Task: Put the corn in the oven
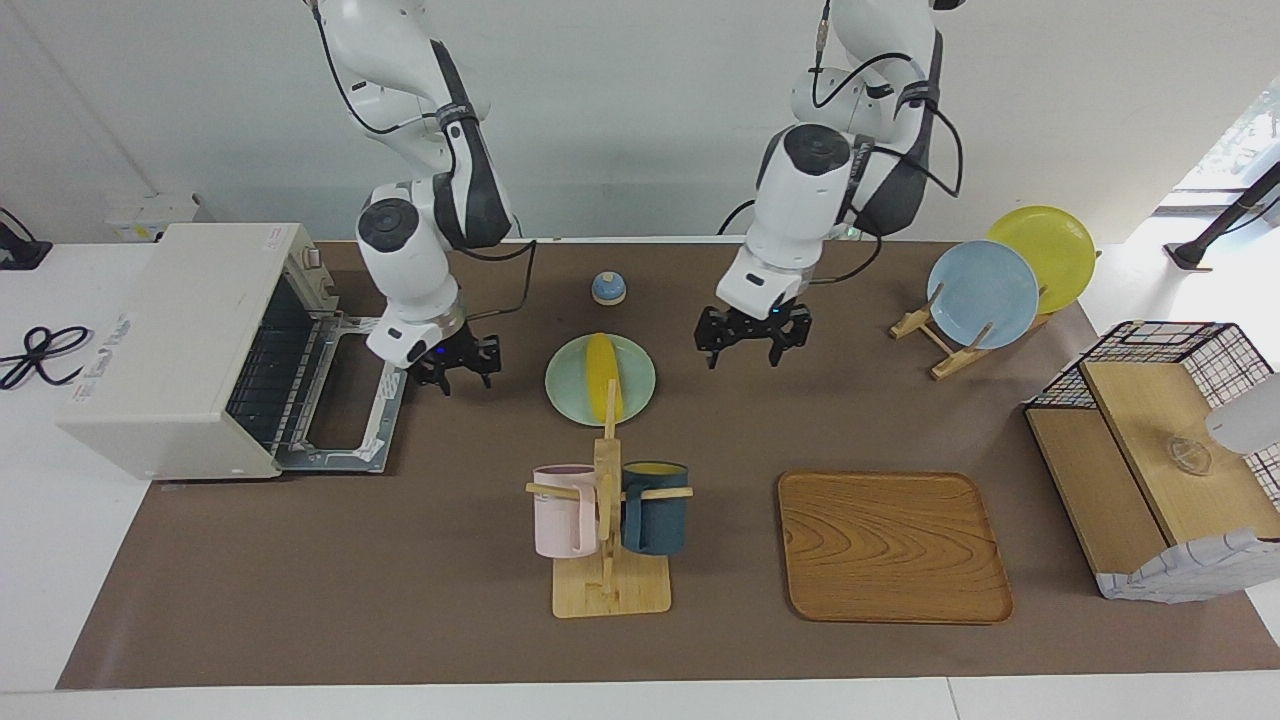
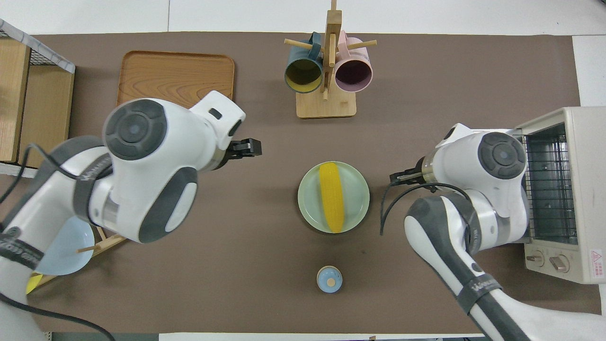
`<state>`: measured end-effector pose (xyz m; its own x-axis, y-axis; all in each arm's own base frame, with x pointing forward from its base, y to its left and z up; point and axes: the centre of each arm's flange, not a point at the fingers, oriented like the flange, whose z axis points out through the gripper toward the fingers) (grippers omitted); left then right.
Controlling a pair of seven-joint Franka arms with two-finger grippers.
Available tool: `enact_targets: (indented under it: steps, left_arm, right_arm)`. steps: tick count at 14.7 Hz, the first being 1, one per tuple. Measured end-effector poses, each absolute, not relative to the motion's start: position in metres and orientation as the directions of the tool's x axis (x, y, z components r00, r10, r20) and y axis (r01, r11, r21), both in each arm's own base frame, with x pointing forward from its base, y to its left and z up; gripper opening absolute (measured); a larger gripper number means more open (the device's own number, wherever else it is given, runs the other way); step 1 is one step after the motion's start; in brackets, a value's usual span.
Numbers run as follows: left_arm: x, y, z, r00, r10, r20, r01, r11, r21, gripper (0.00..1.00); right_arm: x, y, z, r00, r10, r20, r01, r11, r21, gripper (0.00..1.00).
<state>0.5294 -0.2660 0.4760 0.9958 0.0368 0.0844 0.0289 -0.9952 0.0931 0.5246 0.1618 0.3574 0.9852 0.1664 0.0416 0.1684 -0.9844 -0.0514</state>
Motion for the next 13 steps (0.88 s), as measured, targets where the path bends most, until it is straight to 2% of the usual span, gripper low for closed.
enact_targets:
  steps: [2,5,10,13]
  left_arm:
    - [0.541,-0.209,0.499,0.996,0.04,0.084,0.033,-0.996,0.082,1.0]
    - [0.548,-0.134,0.541,0.997,0.026,0.079,0.021,-0.997,0.068,1.0]
    - [0.543,-0.099,0.563,1.0,-0.02,0.017,-0.021,-0.999,0.04,1.0]
    - [0.531,-0.088,0.576,0.999,-0.035,-0.005,-0.035,-0.999,0.016,1.0]
  right_arm:
    - [0.523,0.22,0.382,0.99,0.14,0.029,0.142,-0.988,-0.058,0.99]
    - [0.51,0.301,0.404,0.996,0.086,0.026,0.088,-0.994,-0.063,1.0]
    - [0.482,0.388,0.327,0.995,0.096,0.025,0.095,-0.995,0.04,1.0]
    - [0.486,0.39,0.318,0.995,0.093,0.026,0.091,-0.995,0.042,1.0]
